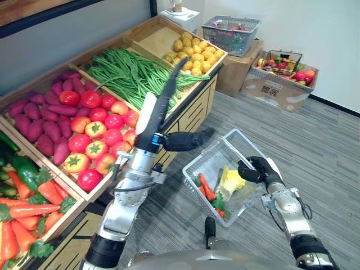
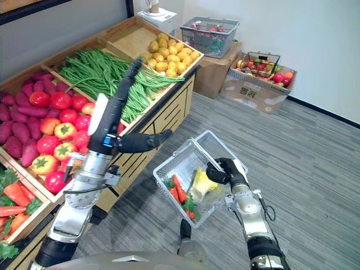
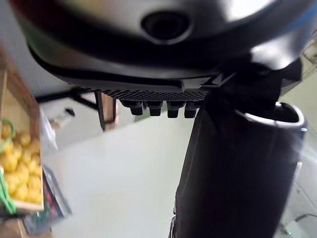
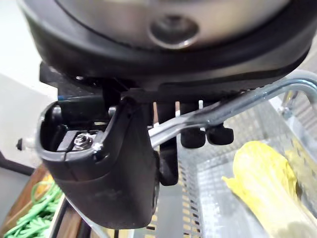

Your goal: Pick vegetable in the basket

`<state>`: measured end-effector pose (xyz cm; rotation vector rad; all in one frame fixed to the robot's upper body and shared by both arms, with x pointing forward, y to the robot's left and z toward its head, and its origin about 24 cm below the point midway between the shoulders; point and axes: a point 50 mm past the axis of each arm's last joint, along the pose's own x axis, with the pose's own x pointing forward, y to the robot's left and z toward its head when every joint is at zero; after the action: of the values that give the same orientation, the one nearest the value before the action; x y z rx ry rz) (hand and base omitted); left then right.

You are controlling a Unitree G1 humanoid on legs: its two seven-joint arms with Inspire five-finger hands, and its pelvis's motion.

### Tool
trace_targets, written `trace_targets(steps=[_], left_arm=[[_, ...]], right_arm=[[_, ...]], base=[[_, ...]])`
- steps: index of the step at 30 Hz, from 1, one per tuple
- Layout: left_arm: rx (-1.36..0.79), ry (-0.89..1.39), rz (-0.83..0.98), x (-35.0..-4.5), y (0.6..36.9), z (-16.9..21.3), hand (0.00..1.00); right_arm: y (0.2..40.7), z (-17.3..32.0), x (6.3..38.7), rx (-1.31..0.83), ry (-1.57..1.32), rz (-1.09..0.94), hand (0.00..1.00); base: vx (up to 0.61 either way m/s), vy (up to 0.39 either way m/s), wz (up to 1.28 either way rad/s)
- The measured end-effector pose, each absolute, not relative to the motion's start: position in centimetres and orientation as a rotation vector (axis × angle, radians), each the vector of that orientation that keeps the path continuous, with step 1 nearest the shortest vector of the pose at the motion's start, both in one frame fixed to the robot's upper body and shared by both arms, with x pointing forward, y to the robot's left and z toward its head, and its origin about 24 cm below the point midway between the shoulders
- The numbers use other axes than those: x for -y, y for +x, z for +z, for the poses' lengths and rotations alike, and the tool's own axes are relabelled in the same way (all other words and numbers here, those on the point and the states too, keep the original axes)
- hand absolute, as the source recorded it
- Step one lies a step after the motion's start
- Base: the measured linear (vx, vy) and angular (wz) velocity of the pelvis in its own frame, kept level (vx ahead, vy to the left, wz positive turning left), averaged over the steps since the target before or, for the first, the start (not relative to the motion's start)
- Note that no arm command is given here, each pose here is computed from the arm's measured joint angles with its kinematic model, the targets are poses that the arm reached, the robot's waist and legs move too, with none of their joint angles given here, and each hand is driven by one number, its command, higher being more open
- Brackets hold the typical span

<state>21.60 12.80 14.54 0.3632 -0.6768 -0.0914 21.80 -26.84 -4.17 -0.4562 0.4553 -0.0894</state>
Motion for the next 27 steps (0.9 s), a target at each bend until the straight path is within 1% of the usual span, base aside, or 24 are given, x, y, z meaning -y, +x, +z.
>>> trace_targets(steps=[4, 6, 12, 18, 22, 25, 27], left_arm=[[0.688, 0.405, 0.113, -16.3, 20.5, 15.3, 1.0], [0.694, 0.435, 0.235, -18.4, 19.8, 15.7, 1.0], [0.665, 0.512, 0.459, -22.3, 18.1, 15.7, 1.0], [0.653, 0.592, 0.648, -24.8, 16.4, 16.0, 1.0], [0.636, 0.689, 0.752, -26.1, 15.0, 16.2, 1.0], [0.595, 0.713, 0.871, -27.4, 14.1, 16.0, 1.0], [0.546, 0.74, 0.993, -28.6, 12.9, 15.7, 1.0]], right_arm=[[19.8, -5.6, 29.0, -0.549, -0.469, -0.195, 0.0], [18.0, -6.6, 30.0, -0.61, -0.453, -0.27, 0.0], [15.1, -8.6, 30.9, -0.723, -0.385, -0.391, 0.0], [13.2, -9.4, 31.8, -0.784, -0.367, -0.457, 0.0], [12.7, -9.8, 31.5, -0.795, -0.336, -0.491, 0.0], [12.3, -10.1, 31.4, -0.81, -0.314, -0.51, 0.0], [12.3, -10.2, 31.4, -0.811, -0.306, -0.52, 0.0]], base=[[-0.01, -0.002, 0.38], [-0.02, -0.008, 0.59], [-0.02, -0.019, 0.49], [-0.01, -0.013, 0.44], [0.0, 0.006, 0.28], [0.0, 0.012, 0.26], [0.01, 0.007, 0.2]])
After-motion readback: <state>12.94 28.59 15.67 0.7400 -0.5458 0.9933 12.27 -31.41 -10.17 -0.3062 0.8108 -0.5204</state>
